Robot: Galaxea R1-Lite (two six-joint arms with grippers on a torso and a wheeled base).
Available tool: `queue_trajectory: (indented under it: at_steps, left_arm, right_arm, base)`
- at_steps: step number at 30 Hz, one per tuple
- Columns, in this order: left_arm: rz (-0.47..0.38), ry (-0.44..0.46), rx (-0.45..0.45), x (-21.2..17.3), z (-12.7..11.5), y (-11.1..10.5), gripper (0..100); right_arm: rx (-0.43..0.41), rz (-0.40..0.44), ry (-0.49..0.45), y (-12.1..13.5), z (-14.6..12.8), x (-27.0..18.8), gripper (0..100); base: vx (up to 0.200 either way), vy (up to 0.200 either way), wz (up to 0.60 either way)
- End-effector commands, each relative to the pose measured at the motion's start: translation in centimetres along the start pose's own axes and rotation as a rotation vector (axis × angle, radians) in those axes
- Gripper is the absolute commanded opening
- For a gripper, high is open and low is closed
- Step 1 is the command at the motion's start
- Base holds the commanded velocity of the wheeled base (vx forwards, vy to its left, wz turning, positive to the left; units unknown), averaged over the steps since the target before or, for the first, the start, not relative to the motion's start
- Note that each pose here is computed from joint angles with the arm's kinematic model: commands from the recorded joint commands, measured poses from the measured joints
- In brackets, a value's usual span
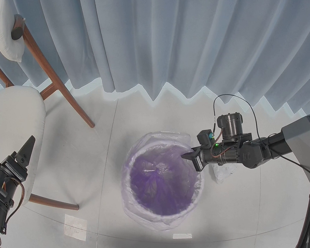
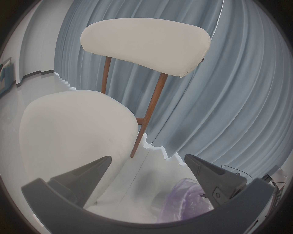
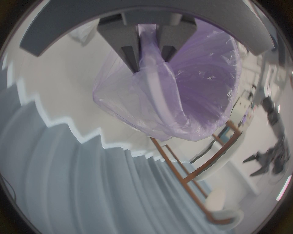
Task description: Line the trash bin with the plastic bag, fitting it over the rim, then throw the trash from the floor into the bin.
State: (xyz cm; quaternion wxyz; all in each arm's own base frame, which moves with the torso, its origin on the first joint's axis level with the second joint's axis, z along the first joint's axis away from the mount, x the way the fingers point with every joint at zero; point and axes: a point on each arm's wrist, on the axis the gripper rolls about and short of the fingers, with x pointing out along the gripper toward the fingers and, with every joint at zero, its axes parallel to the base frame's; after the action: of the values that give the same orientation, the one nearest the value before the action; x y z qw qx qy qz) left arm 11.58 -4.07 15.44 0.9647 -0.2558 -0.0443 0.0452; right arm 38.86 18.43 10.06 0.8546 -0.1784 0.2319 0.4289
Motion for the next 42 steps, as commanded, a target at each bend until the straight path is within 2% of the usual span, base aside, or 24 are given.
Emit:
queue_trajectory:
  at_steps: [1, 4, 8, 16, 23, 28, 30, 33, 37, 38, 42]
  left_arm:
    - [0.004, 0.005, 0.003, -0.3, -0.1, 0.3, 100]
    - [0.004, 0.005, 0.003, -0.3, -0.1, 0.3, 100]
    - [0.004, 0.006, 0.004, -0.3, -0.2, 0.3, 100]
    - [0.002, 0.008, 0.005, -0.3, -0.2, 0.3, 100]
    - [0.006, 0.009, 0.006, -0.3, -0.2, 0.3, 100]
    - [0.004, 0.011, 0.005, -0.3, -0.2, 0.3, 100]
    - [0.004, 0.012, 0.005, -0.3, -0.2, 0.3, 100]
    - [0.005, 0.013, 0.006, -0.3, -0.3, 0.3, 100]
    - [0.004, 0.012, 0.005, -0.3, -0.2, 0.3, 100]
    - [0.004, 0.012, 0.005, -0.3, -0.2, 0.3, 100]
    - [0.003, 0.016, 0.005, -0.3, -0.3, 0.3, 100]
  right_arm:
    - [-0.223, 0.082, -0.024, -2.9, -2.3, -0.4, 0]
    - [-0.256, 0.089, -0.014, -2.8, -2.5, -0.4, 0]
    - [-0.349, 0.113, -0.010, -2.9, -3.5, 0.6, 0]
    - [-0.357, 0.128, -0.014, -3.0, -3.9, 2.0, 0]
    - [-0.337, 0.131, -0.048, -3.5, -3.2, 3.1, 0]
    - [-0.258, 0.154, -0.079, -2.3, -1.8, 3.7, 0]
    - [-0.250, 0.154, -0.094, -2.2, -1.5, 3.9, 0]
    - [-0.211, 0.155, -0.135, -1.9, -1.8, 5.0, 0]
    - [-0.205, 0.145, -0.142, -2.3, -2.3, 5.3, 0]
    - [-0.205, 0.144, -0.143, -2.4, -2.4, 5.3, 100]
    - [-0.186, 0.142, -0.140, -2.5, -2.4, 5.1, 100]
  base:
    - [0.000, 0.000, 0.00]
    - [0.000, 0.000, 0.00]
    - [0.000, 0.000, 0.00]
    - [0.000, 0.000, 0.00]
    - [0.000, 0.000, 0.00]
    - [0.000, 0.000, 0.00]
    - [0.000, 0.000, 0.00]
    - [0.000, 0.000, 0.00]
    - [0.000, 0.000, 0.00]
    - [0.000, 0.000, 0.00]
    - [0.000, 0.000, 0.00]
